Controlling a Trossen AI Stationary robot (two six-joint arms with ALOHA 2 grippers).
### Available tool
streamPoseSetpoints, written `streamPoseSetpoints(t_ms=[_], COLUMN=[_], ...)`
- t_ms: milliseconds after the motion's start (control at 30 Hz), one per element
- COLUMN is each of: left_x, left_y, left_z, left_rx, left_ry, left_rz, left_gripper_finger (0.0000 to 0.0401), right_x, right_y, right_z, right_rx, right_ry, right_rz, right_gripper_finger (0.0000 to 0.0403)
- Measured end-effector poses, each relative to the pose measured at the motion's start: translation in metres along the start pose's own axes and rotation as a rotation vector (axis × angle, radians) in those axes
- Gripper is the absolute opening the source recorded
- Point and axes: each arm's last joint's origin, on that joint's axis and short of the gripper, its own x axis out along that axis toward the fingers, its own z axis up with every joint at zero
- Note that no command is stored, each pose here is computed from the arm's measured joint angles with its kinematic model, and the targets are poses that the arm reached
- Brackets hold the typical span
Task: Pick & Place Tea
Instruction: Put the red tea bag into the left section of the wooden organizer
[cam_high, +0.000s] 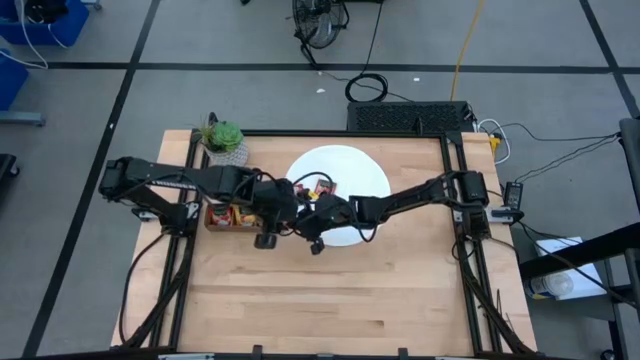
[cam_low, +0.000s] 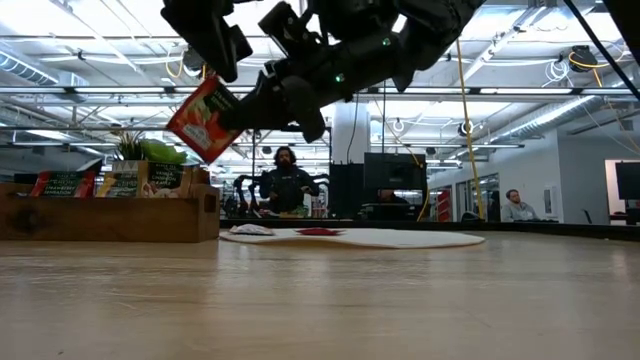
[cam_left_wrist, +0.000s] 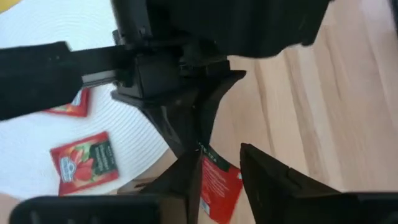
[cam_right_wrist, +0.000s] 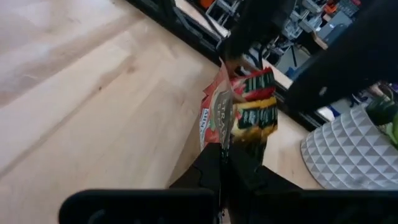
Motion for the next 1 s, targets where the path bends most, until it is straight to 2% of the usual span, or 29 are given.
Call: streamPoseSetpoints(t_ms=[133,233,367,467,567,700,1000], left_x=[0.0,0.0,-0.002,0.004,0.009,0.009,0.009], left_y=[0.001,0.0,0.0,0.001,-0.003,-0.011,-0.013], left_z=[-0.002,-0.008,-0.021,-0.02,-0.02,-0.015,-0.015], left_rx=[-0.073,-0.064,-0.038,-0.038,0.002,0.06,0.081], left_ry=[0.023,0.08,0.223,0.22,0.238,0.182,0.178], left_rz=[0.041,0.047,0.083,0.11,0.089,0.027,0.004], left_gripper_finger=[0.0145,0.0182,0.0226,0.0247,0.0256,0.0257,0.0258], right_x=[0.0,0.0,-0.001,-0.002,-0.002,-0.002,-0.002], right_y=[-0.006,-0.008,-0.008,-0.009,-0.011,-0.014,-0.014], right_z=[-0.006,-0.008,-0.007,-0.004,-0.003,-0.004,-0.004], right_rx=[-0.005,-0.021,-0.044,-0.059,-0.045,-0.039,-0.029], right_ry=[0.025,0.038,0.028,-0.011,-0.057,-0.069,-0.086], right_rz=[-0.004,-0.003,-0.004,0.024,0.051,0.065,0.085], right_gripper_finger=[0.0,0.0,0.0,0.0,0.0,0.0,0.0])
